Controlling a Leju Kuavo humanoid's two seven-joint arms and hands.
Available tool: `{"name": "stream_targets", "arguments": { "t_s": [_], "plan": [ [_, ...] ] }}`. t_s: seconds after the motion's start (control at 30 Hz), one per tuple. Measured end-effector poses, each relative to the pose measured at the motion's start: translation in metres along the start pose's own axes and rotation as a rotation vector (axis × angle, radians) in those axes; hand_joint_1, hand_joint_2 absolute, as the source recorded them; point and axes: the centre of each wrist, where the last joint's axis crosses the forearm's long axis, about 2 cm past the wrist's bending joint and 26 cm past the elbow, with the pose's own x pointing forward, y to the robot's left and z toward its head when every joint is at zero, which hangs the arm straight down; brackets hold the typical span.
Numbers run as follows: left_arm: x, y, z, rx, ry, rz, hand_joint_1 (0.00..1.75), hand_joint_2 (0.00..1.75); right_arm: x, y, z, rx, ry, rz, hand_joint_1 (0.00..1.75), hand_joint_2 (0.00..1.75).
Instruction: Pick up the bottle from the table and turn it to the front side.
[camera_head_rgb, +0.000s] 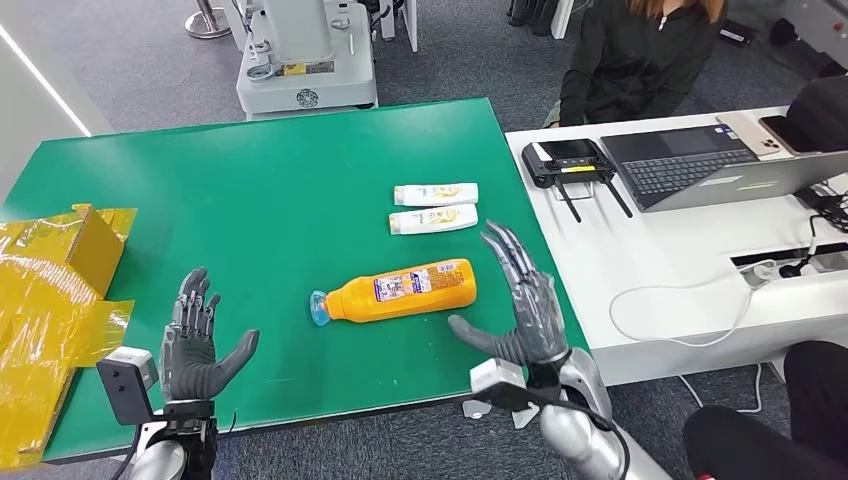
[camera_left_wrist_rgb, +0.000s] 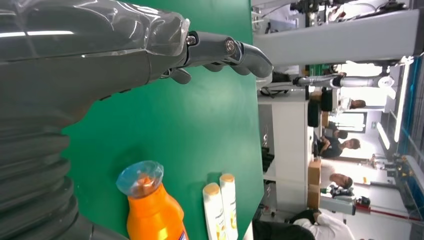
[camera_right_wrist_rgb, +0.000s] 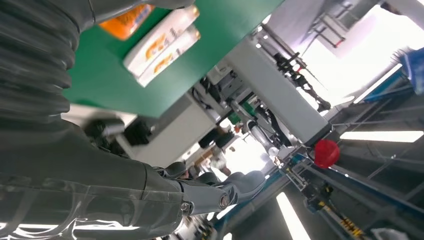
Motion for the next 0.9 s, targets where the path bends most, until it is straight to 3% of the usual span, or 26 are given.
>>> {"name": "stream_targets", "arguments": {
  "t_s": [0.1,0.27,0.4,0.47,0.63,0.8,0.9],
  "plan": [
    [-0.002,-0.002,-0.002,-0.015,0.008,0.007,0.0,1.75,-0.007,-0.001,-0.022,0.021,-0.006,0.071,0.0,1.75],
    [-0.003,-0.002,-0.002,-0.021,0.011,0.009,0.0,1.75,-0.009,-0.001,-0.028,0.037,-0.006,0.087,0.0,1.75],
    [-0.006,-0.005,-0.008,-0.061,0.025,0.022,0.0,1.75,-0.012,0.011,-0.067,0.224,0.032,0.101,0.0,1.75],
    [-0.007,-0.006,-0.011,-0.083,0.037,0.028,0.0,1.75,-0.012,0.02,-0.087,0.352,0.07,0.04,0.0,1.75],
    [-0.008,-0.007,-0.012,-0.098,0.051,0.027,0.0,1.75,-0.01,0.029,-0.096,0.445,0.099,-0.097,0.0,1.75],
    [-0.008,-0.007,-0.013,-0.115,0.066,0.034,0.0,1.75,-0.006,0.042,-0.091,0.624,0.156,-0.558,0.0,1.75],
    [-0.008,-0.006,-0.014,-0.119,0.075,0.046,0.0,1.75,-0.006,0.045,-0.09,0.642,0.177,-0.677,0.0,1.75]
  ]
}}
